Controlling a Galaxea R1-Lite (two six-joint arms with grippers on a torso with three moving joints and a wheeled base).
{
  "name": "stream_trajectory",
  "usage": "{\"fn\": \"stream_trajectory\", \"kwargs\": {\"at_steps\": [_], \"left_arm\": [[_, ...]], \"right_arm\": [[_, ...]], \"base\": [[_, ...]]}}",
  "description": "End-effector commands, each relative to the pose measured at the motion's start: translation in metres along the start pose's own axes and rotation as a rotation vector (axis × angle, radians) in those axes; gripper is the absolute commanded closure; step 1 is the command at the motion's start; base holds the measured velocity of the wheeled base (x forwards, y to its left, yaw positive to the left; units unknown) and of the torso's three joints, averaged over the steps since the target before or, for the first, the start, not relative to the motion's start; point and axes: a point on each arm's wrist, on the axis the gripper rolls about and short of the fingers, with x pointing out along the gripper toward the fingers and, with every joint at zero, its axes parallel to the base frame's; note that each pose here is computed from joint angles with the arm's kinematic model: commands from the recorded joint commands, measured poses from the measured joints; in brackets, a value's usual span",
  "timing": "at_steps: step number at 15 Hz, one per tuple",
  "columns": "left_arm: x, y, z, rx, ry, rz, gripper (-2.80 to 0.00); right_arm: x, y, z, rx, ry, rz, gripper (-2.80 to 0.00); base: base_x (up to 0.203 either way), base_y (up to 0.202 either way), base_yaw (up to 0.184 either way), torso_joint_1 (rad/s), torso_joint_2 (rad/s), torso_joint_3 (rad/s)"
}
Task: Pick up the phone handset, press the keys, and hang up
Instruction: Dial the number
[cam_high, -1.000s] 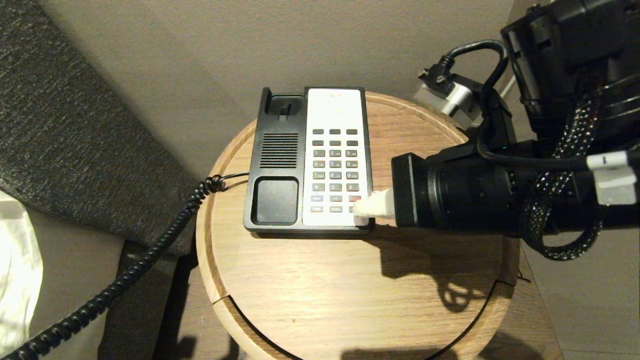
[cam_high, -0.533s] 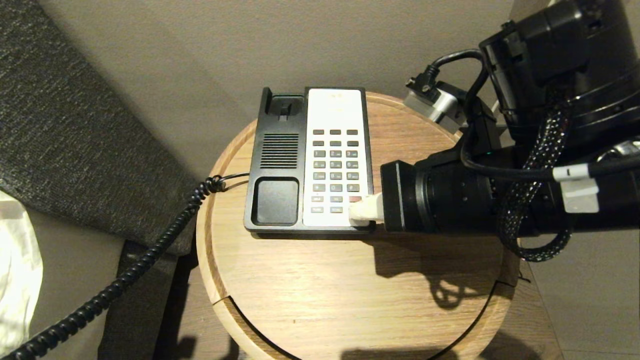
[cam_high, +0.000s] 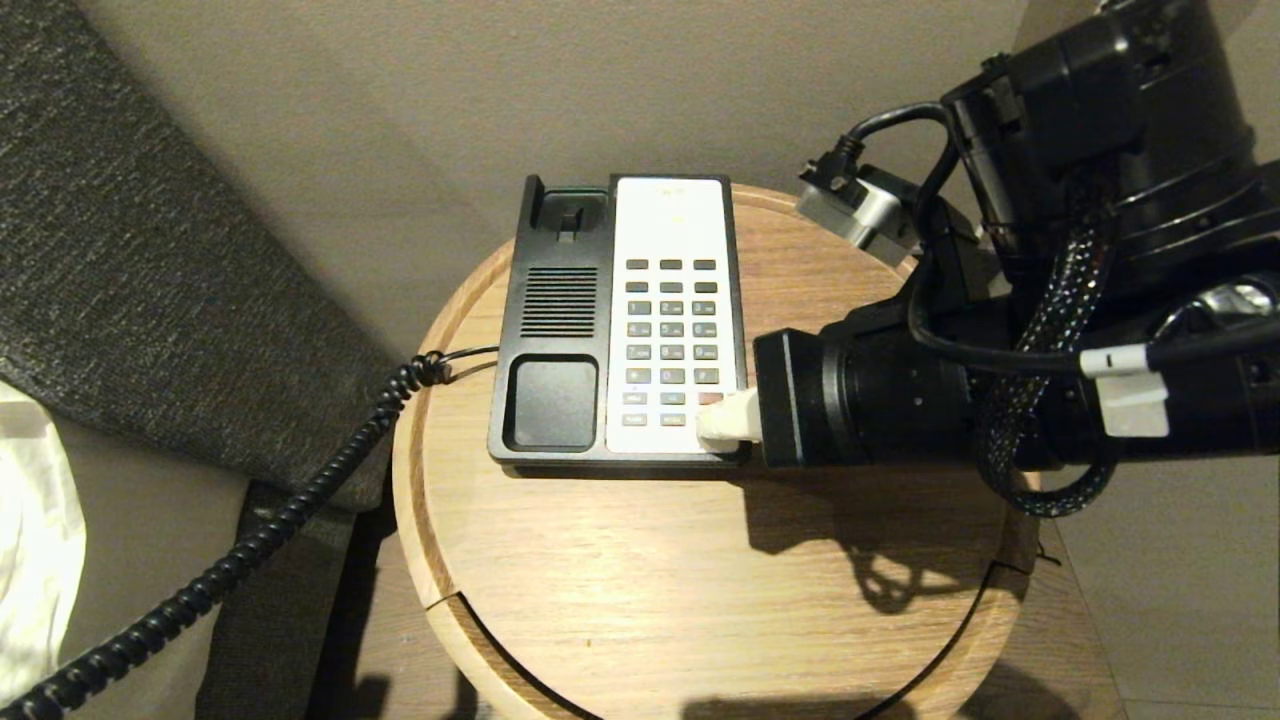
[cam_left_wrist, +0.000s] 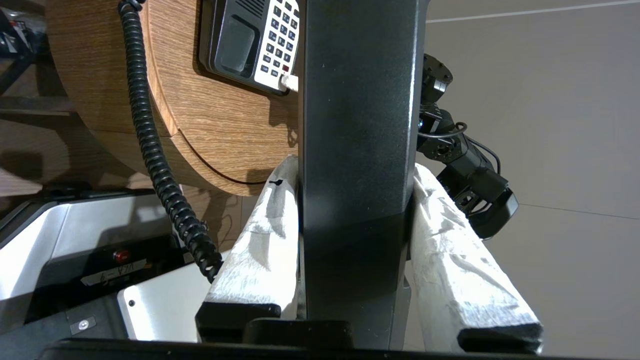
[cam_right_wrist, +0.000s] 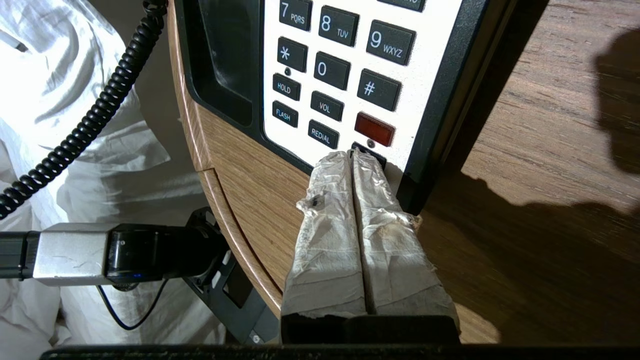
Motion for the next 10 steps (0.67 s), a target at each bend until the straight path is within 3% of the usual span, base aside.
{"fn": "stream_trajectory", "kwargs": {"at_steps": [1,10], "left_arm": [[0.0,0.0,0.0,-0.005,0.001,0.003,0.0],[0.0,0.0,-0.001,-0.006,-0.001,0.006,0.0]], "right_arm": [[0.002,-0.004,0.002,-0.001,-0.002,-0.015,0.0],[-0.006,-0.005,0.004,-0.005,-0.014,-0.002,0.0]], "base": [[0.0,0.0,0.0,0.0,0.0,0.0],[0.0,0.0,0.0,0.0,0.0,0.0]]}}
